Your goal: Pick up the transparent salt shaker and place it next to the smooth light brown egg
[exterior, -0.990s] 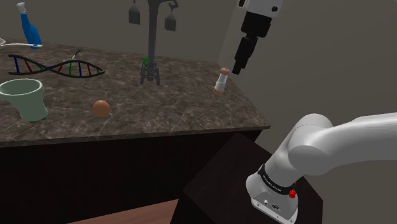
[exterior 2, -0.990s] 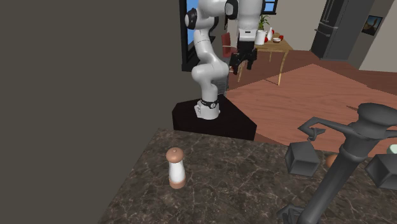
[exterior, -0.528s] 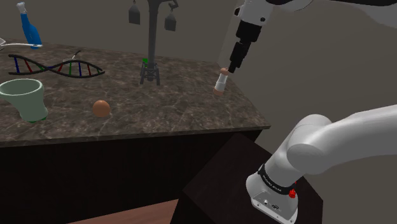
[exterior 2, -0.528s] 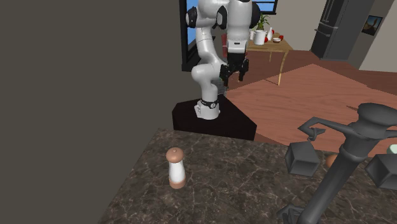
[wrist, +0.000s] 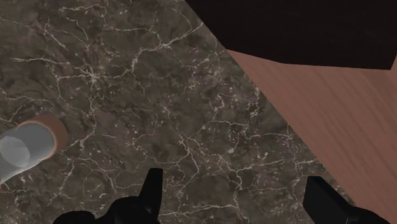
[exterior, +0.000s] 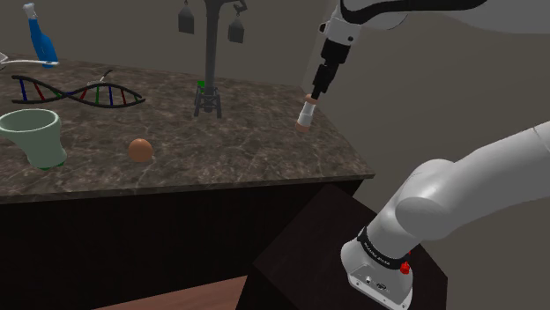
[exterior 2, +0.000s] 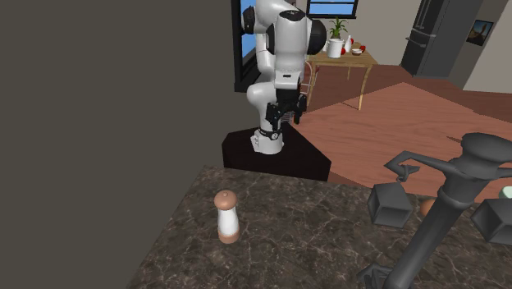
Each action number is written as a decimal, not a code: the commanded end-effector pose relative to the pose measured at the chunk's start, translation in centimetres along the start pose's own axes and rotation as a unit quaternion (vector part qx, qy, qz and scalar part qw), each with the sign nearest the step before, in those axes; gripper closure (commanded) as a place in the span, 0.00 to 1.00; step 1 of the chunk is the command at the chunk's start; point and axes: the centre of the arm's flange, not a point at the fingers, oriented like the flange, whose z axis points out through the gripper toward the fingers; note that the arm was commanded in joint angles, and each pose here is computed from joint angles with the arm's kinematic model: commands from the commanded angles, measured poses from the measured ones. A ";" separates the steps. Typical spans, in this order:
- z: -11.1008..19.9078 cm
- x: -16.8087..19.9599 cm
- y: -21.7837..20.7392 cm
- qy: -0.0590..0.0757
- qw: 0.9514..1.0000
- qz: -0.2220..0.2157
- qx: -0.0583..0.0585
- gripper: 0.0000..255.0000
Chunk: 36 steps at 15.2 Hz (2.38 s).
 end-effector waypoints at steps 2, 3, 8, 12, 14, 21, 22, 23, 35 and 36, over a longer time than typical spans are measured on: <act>1.1 1.1 3.6 0.004 1.000 0.002 -0.004 0.00; 1.5 1.5 4.7 0.005 1.000 0.003 -0.005 0.00; 3.4 3.5 10.5 0.011 1.000 0.007 -0.010 0.00; 4.8 5.0 15.2 0.015 1.000 0.011 -0.014 0.00; 5.5 5.7 17.6 0.017 1.000 0.012 -0.015 0.00; 7.9 8.3 25.8 0.025 0.999 0.018 -0.022 0.00; 8.2 8.7 27.0 0.027 0.999 0.019 -0.023 0.00; 8.3 8.7 27.2 0.027 0.999 0.019 -0.024 0.00; 12.3 9.0 27.4 0.027 0.999 0.019 -0.024 0.00; 12.3 9.0 27.4 0.027 0.999 0.019 -0.024 0.00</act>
